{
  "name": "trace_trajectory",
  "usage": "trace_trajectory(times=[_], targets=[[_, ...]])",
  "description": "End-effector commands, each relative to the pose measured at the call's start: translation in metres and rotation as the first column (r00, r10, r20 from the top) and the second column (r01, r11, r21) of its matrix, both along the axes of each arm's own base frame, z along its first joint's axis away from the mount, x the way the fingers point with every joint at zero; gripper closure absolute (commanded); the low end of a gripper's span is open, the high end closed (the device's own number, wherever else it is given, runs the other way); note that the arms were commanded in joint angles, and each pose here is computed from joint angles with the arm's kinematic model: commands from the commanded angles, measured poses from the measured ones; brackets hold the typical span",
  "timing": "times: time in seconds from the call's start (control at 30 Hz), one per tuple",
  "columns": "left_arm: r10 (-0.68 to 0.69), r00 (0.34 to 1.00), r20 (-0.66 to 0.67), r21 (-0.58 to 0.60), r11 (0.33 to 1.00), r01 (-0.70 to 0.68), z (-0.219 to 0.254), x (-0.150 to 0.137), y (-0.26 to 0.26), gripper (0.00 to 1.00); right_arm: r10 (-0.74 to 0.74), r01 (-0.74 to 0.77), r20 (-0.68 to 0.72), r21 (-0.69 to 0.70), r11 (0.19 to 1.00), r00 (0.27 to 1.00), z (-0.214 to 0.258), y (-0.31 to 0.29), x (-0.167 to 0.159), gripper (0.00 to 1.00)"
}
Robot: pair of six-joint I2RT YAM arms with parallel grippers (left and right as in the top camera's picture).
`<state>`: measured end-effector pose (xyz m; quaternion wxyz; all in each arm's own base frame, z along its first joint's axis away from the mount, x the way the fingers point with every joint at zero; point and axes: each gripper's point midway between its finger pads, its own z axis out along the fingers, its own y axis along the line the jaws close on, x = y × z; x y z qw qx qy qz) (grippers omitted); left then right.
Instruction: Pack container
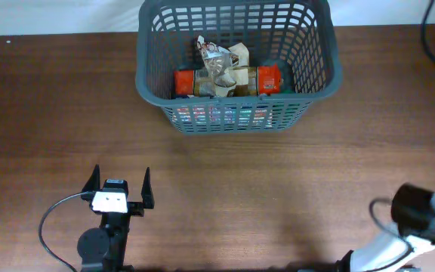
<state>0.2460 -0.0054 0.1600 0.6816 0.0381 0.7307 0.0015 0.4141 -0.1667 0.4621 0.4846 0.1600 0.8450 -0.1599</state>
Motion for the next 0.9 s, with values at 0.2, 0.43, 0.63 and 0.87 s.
trace_trajectory(times=[0.2, 0.43, 0.63, 0.87], targets=[[0.016, 1.000, 0.001, 0.017, 1.000, -0.016, -0.002, 0.000, 0.003, 0.01, 0.113, -0.104, 0.167, -0.058, 0.993, 0.980, 0.059, 0.059, -0.043, 0.01], [0.016, 1.000, 0.001, 0.017, 1.000, -0.016, -0.002, 0.000, 0.003, 0.01, 0.217, -0.206, 0.263, -0.068, 0.976, 0.940, 0.065, 0.090, -0.071, 0.01], [0.016, 1.000, 0.001, 0.017, 1.000, -0.016, -0.002, 0.000, 0.003, 0.01, 0.438, -0.445, 0.360, -0.069, 0.893, 0.824, 0.056, 0.141, -0.100, 0.01], [0.016, 1.000, 0.001, 0.017, 1.000, -0.016, -0.002, 0.000, 0.003, 0.01, 0.555, -0.529, 0.508, -0.211, 0.822, 0.659, 0.049, 0.170, -0.133, 0.01]])
